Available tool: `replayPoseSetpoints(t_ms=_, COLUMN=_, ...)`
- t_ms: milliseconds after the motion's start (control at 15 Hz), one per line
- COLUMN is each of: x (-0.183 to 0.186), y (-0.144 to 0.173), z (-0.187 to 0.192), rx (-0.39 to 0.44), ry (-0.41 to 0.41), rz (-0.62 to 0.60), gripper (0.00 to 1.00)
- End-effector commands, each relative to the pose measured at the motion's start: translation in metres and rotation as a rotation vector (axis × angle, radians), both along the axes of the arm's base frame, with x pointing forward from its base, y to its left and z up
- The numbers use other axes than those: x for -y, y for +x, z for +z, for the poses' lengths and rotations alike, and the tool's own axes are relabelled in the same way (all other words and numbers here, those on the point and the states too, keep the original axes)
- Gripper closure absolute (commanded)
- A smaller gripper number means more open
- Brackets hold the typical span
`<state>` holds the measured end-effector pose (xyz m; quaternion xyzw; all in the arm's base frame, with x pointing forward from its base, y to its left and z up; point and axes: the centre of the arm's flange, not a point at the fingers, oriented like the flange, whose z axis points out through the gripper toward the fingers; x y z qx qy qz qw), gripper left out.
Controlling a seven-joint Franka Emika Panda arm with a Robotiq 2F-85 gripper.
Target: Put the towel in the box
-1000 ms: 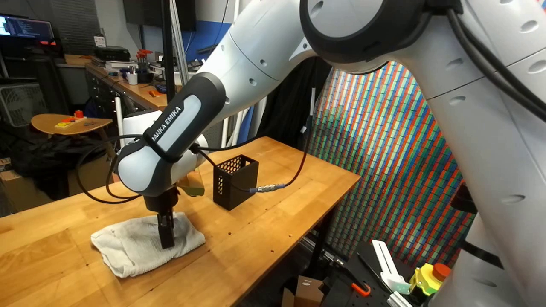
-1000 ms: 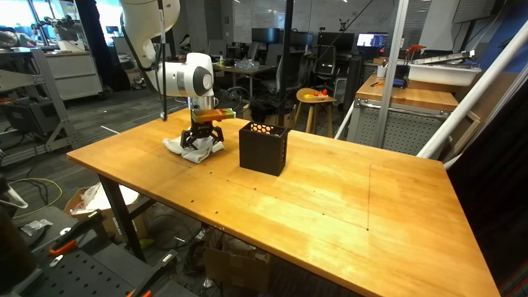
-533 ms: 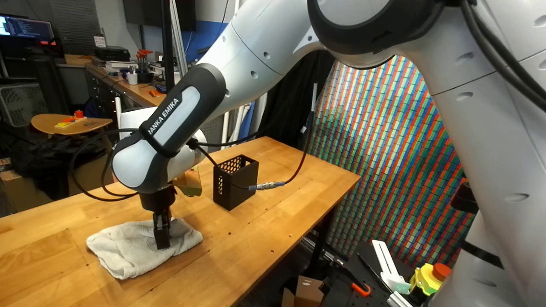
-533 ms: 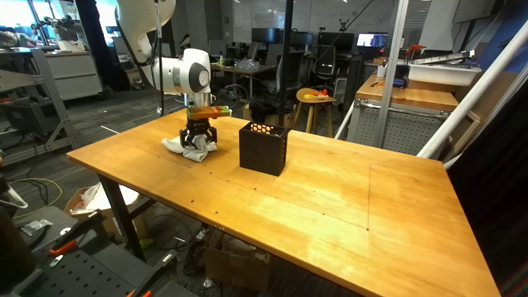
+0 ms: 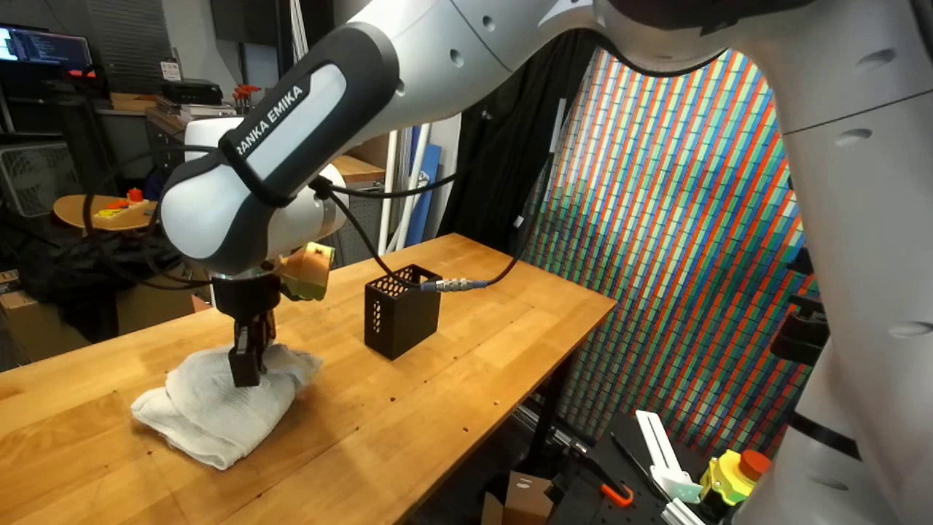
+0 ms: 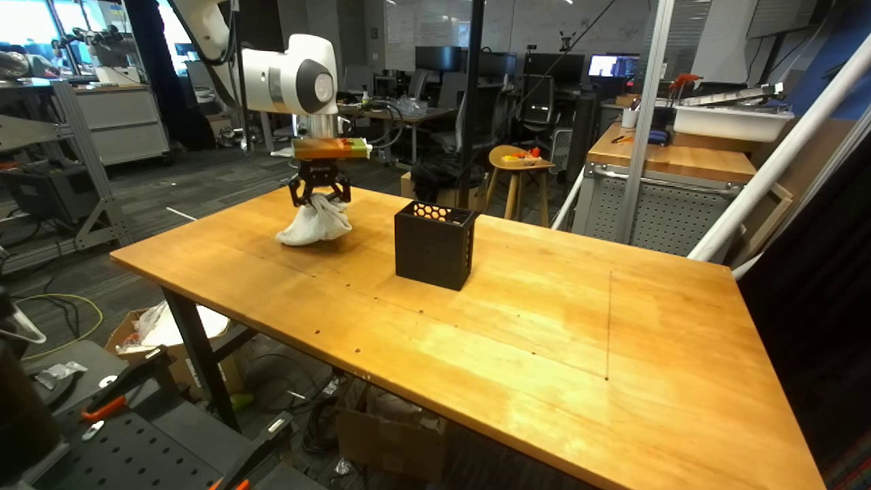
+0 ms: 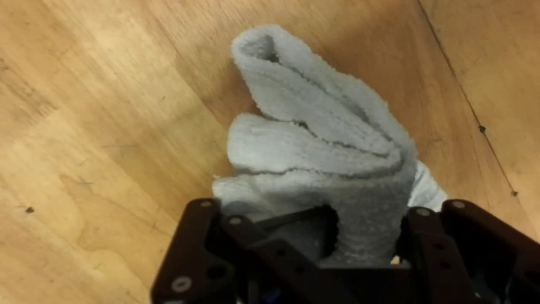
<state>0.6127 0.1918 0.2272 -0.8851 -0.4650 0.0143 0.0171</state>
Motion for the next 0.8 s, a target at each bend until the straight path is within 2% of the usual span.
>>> replayPoseSetpoints(t_ms=0, x=0.006, y=-0.01, z=0.062, rx=0.029, ry=-0.012, rz=-0.136, gripper=1.0)
replayPoseSetpoints(t_ms=333, x=0.051, y=0.003, z=0.128, rx=0.061, ry=-0.01, rz=-0.353, gripper=1.0)
replayPoseSetpoints(t_ms=733, x=0.151, y=0.021, z=0.194, rx=0.116, ry=-0.016, rz=-0.533, gripper=1.0)
